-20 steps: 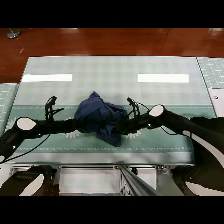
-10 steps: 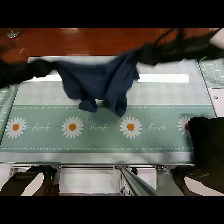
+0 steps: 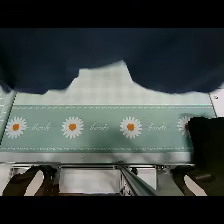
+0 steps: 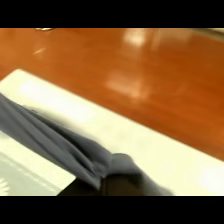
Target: Fold the shirts.
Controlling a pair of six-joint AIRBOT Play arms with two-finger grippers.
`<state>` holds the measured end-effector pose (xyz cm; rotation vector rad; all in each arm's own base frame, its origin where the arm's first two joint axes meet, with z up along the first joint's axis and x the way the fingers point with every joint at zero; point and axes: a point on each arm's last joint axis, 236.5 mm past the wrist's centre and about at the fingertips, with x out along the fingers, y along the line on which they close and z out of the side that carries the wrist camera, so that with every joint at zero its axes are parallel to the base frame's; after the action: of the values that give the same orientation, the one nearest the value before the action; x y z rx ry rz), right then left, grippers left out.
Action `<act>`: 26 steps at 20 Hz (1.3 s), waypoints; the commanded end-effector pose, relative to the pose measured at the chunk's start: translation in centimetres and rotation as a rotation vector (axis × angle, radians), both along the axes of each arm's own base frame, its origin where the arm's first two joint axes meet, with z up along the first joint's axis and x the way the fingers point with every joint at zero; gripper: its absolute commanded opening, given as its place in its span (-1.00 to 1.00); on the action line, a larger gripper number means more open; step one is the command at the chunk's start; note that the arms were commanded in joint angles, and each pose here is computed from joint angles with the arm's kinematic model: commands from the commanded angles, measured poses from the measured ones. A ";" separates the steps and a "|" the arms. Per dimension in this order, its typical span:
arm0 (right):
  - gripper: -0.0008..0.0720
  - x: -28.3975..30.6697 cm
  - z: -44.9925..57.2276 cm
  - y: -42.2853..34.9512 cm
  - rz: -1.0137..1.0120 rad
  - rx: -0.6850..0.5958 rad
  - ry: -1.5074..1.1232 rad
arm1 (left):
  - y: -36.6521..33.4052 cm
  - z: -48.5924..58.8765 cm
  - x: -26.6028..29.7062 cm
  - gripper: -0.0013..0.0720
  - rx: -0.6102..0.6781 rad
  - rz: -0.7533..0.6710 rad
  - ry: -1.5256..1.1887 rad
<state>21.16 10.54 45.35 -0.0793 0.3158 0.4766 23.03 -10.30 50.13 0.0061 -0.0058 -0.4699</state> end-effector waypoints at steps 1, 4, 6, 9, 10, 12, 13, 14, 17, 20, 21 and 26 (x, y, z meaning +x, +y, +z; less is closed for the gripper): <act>-0.91 -4.0 0.2 -2.3 -0.072 -0.029 -0.021 | -0.4 0.9 -4.7 -0.91 0.042 0.034 -0.035; -0.91 -3.3 -2.9 -2.2 -0.068 -0.056 0.097 | -1.1 -3.2 -5.1 -0.91 0.079 -0.006 0.131; -0.91 -1.1 -6.8 -2.0 -0.067 -0.073 0.223 | -1.0 -6.0 -3.4 -0.91 0.056 -0.029 0.233; -0.91 4.4 -13.7 -2.7 -0.120 -0.126 0.387 | -0.4 -13.1 1.6 -0.92 0.011 -0.074 0.440; -0.91 6.6 -15.8 -3.6 -0.169 -0.152 0.427 | -0.2 -15.5 3.6 -0.91 -0.016 -0.085 0.506; -0.91 11.5 -19.8 -4.7 -0.234 -0.200 0.503 | -0.4 -20.2 7.6 -0.92 -0.054 -0.115 0.622; -0.91 13.9 -21.2 -4.4 -0.236 -0.200 0.521 | -0.8 -22.5 9.6 -0.91 -0.055 -0.135 0.668; -0.91 16.4 -22.7 -4.4 -0.243 -0.193 0.536 | -1.3 -24.4 11.5 -0.91 -0.062 -0.152 0.712; -0.91 23.8 -26.4 -4.8 -0.255 -0.066 0.624 | -2.2 -30.0 18.5 -0.92 -0.103 -0.136 0.789; -0.91 29.5 -29.8 -2.9 -0.187 0.085 0.695 | -2.1 -36.9 24.2 -0.91 -0.166 -0.074 0.873; -0.91 31.1 -31.2 -2.3 -0.172 0.118 0.709 | -2.3 -38.8 25.6 -0.91 -0.204 -0.064 0.899; -0.84 37.2 -36.9 -0.5 -0.214 0.428 0.777 | -3.3 -44.2 29.5 -0.78 -0.408 -0.036 0.980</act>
<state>54.85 8.80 11.10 0.3324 0.9846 0.3219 50.14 -13.04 9.10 -0.4961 0.8510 -0.4933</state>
